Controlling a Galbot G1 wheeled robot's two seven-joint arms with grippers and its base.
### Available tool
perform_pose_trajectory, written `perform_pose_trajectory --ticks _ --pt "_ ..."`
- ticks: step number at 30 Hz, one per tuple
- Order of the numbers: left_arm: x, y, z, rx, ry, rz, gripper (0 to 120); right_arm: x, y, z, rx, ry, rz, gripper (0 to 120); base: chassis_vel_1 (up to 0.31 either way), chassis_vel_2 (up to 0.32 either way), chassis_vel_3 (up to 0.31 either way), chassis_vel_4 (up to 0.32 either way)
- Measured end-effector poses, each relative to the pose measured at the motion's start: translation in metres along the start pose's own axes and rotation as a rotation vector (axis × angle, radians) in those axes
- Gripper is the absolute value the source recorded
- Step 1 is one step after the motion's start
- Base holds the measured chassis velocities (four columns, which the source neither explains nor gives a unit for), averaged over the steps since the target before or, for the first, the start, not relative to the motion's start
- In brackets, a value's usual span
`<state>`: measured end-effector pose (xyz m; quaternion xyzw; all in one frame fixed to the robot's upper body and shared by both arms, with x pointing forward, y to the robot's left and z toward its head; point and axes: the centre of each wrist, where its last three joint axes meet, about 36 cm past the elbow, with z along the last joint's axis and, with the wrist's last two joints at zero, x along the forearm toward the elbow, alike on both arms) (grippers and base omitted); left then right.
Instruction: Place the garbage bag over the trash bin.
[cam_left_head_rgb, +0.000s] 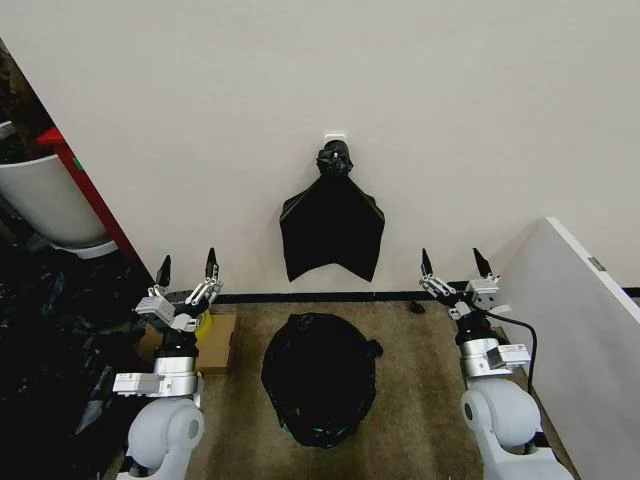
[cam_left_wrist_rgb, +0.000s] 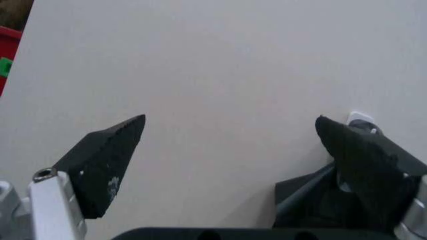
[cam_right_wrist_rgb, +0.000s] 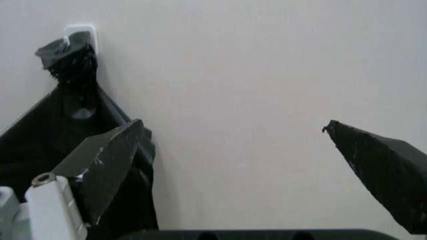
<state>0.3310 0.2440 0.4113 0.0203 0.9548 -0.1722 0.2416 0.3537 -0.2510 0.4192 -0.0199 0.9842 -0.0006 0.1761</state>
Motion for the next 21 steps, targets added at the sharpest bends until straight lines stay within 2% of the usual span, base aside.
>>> perform_pose_trajectory --ticks 6,14,21 --pt "0.008 -0.005 -0.009 -0.029 0.04 0.0 100 0.008 0.0 -0.001 0.044 0.027 0.01 100 0.0 0.0 0.0 0.0" --pt "0.01 -0.017 -0.018 -0.071 0.111 -0.024 100 0.009 0.018 -0.01 0.063 0.075 0.082 100 0.0 0.0 0.0 0.0" --pt "0.019 -0.017 -0.007 -0.124 0.152 -0.006 100 0.01 0.019 -0.003 0.061 0.031 0.051 100 0.0 0.0 0.0 0.0"
